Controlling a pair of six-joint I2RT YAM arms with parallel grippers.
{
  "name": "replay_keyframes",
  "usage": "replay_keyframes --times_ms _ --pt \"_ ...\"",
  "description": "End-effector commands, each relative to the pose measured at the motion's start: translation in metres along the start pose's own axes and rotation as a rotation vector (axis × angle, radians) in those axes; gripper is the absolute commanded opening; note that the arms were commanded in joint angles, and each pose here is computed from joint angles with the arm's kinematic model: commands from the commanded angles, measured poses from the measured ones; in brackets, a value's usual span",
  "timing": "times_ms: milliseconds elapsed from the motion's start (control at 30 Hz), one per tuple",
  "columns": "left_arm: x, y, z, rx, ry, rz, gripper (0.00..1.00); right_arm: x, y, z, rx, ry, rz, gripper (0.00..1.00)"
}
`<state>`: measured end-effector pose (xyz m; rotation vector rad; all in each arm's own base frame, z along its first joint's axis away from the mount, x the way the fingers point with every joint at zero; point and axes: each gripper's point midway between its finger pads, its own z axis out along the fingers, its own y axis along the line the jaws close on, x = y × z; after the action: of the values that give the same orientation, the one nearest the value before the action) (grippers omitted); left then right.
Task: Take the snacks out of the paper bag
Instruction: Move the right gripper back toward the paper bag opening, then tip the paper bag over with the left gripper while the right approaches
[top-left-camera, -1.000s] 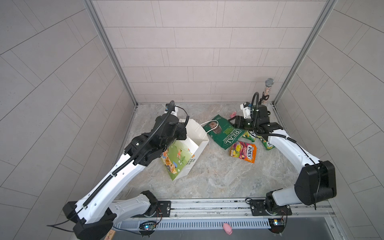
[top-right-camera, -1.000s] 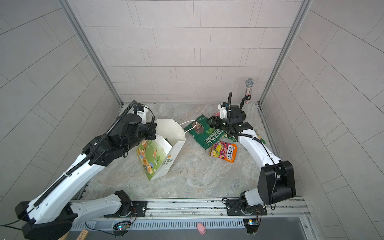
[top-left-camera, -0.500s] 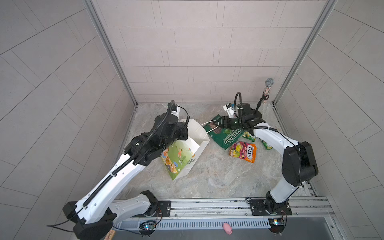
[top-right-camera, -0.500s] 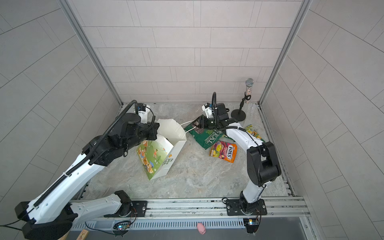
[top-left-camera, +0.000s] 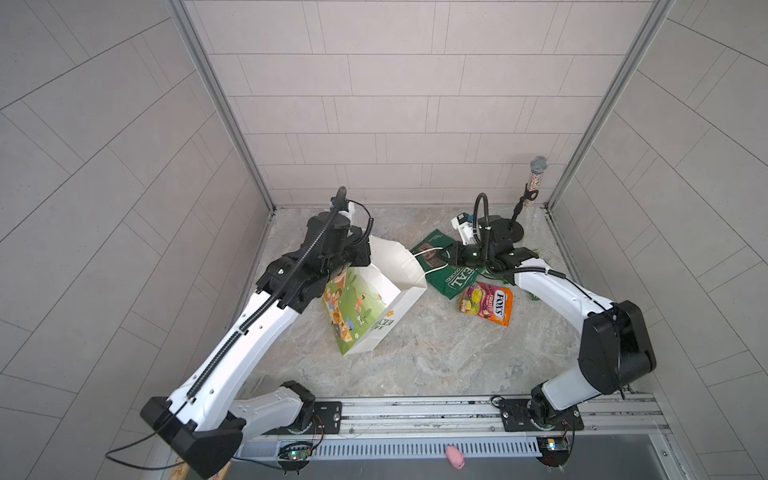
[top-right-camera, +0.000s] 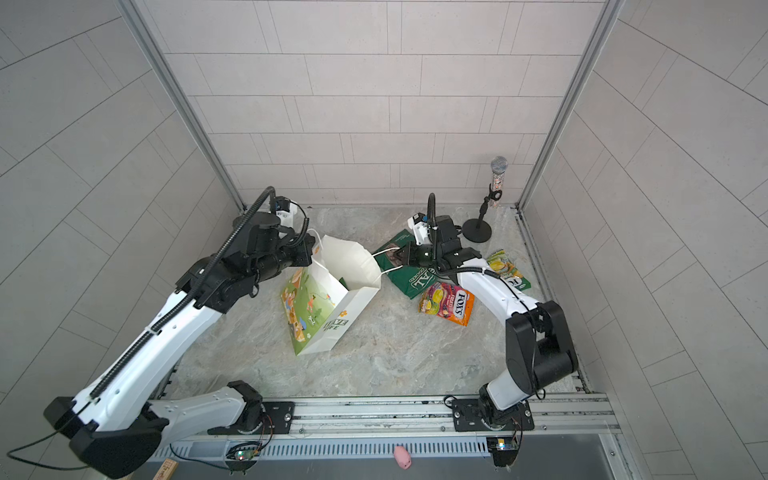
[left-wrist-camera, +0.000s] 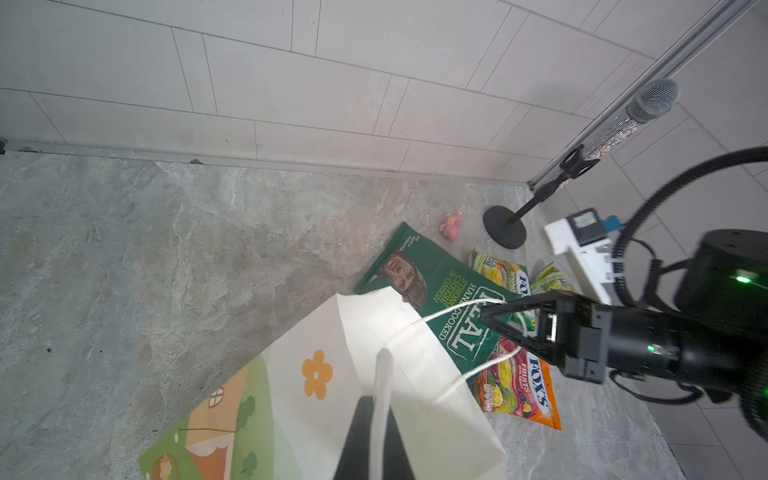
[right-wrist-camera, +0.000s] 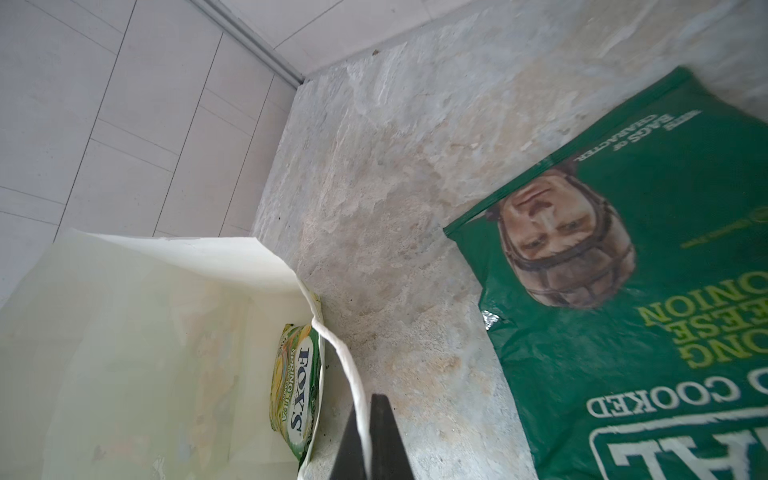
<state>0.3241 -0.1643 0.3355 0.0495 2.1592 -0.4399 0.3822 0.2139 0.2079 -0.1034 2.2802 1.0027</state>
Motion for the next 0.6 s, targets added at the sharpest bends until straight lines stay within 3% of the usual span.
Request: replay_keyframes --times_ms 0,233,567 --pt "-0.025 -0.013 0.012 0.062 -0.031 0.053 0.00 -0.004 -0.009 -0.018 0.083 -0.097 0.022 0.00" --pt "-0.064 -0.038 0.041 0.131 -0.041 0.130 0.00 0.029 -0.008 -0.026 0.110 -0.162 0.093 0.00" --pt "-0.108 -0.076 0.052 0.238 -0.043 0.225 0.00 0.053 0.023 -0.023 0.072 -0.262 0.118 0.00"
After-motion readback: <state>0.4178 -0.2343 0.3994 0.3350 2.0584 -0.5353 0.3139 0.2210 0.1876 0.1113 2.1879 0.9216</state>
